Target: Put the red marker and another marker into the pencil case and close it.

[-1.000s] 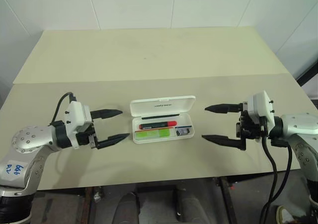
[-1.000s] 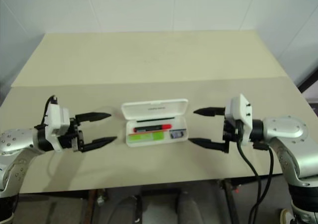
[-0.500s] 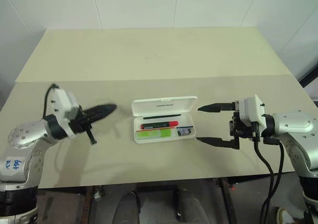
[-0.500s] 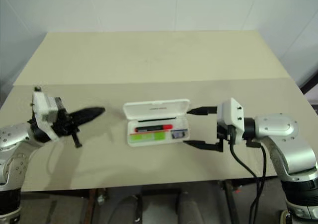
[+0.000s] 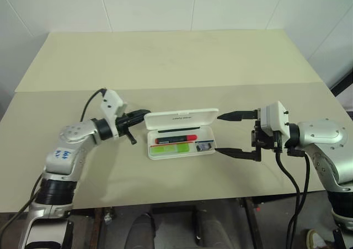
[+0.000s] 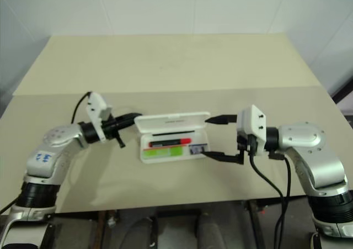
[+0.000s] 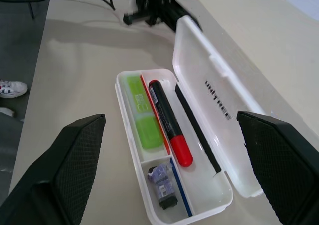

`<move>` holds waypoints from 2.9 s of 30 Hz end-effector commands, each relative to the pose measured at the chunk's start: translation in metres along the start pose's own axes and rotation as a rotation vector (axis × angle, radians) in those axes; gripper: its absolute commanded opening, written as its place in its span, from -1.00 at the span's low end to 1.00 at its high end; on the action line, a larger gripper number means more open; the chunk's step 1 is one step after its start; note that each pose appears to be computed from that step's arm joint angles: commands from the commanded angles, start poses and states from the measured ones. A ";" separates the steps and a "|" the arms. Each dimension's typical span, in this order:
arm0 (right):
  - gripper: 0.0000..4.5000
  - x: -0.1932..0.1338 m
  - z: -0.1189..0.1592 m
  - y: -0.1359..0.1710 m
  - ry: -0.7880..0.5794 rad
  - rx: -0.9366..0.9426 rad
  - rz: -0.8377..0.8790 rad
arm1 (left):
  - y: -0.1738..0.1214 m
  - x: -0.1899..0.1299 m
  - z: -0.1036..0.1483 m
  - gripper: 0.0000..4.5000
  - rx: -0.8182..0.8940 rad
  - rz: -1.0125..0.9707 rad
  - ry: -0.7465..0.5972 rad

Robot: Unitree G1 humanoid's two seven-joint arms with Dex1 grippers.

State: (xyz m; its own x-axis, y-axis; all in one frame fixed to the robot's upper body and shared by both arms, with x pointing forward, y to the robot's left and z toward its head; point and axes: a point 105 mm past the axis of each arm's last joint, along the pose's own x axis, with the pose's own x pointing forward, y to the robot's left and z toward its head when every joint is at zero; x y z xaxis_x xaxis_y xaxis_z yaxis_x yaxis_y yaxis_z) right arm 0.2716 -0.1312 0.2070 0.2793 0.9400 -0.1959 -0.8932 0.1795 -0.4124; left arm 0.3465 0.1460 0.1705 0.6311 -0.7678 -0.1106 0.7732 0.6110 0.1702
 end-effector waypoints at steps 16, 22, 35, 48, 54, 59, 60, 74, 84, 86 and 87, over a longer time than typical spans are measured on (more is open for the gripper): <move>1.00 -0.002 0.006 0.002 -0.018 -0.021 -0.076 | -0.074 -0.006 -0.005 -0.98 0.270 -0.624 0.191; 1.00 -0.002 0.007 0.000 -0.025 -0.025 -0.098 | -0.065 0.002 -0.025 -0.98 0.318 -0.568 0.301; 1.00 -0.004 0.008 0.000 -0.025 -0.027 -0.136 | -0.053 0.019 -0.028 -0.98 0.312 -0.469 0.333; 1.00 0.001 0.008 0.002 -0.039 -0.010 -0.140 | -0.069 0.026 -0.018 -0.98 0.293 -0.503 0.330; 1.00 -0.005 0.002 -0.002 -0.029 0.007 -0.139 | -0.053 0.007 0.021 -0.80 0.129 -0.415 0.173; 1.00 -0.009 -0.003 -0.007 -0.036 0.032 -0.157 | -0.071 -0.024 0.057 -0.12 0.107 -0.549 -0.082; 1.00 -0.011 -0.004 -0.009 -0.039 0.032 -0.165 | -0.069 -0.025 0.056 0.05 0.105 -0.523 -0.078; 1.00 -0.022 -0.018 -0.012 0.012 0.051 -0.164 | -0.057 -0.053 0.024 0.99 0.185 -0.360 -0.006; 1.00 -0.025 -0.022 -0.019 0.026 0.040 -0.187 | -0.057 -0.050 0.030 0.99 0.193 -0.355 -0.029; 1.00 -0.025 -0.024 -0.020 0.021 0.042 -0.191 | -0.057 -0.051 0.029 0.99 0.200 -0.351 -0.019; 1.00 -0.024 -0.024 -0.020 0.017 0.043 -0.195 | -0.056 -0.052 0.029 0.99 0.203 -0.344 -0.020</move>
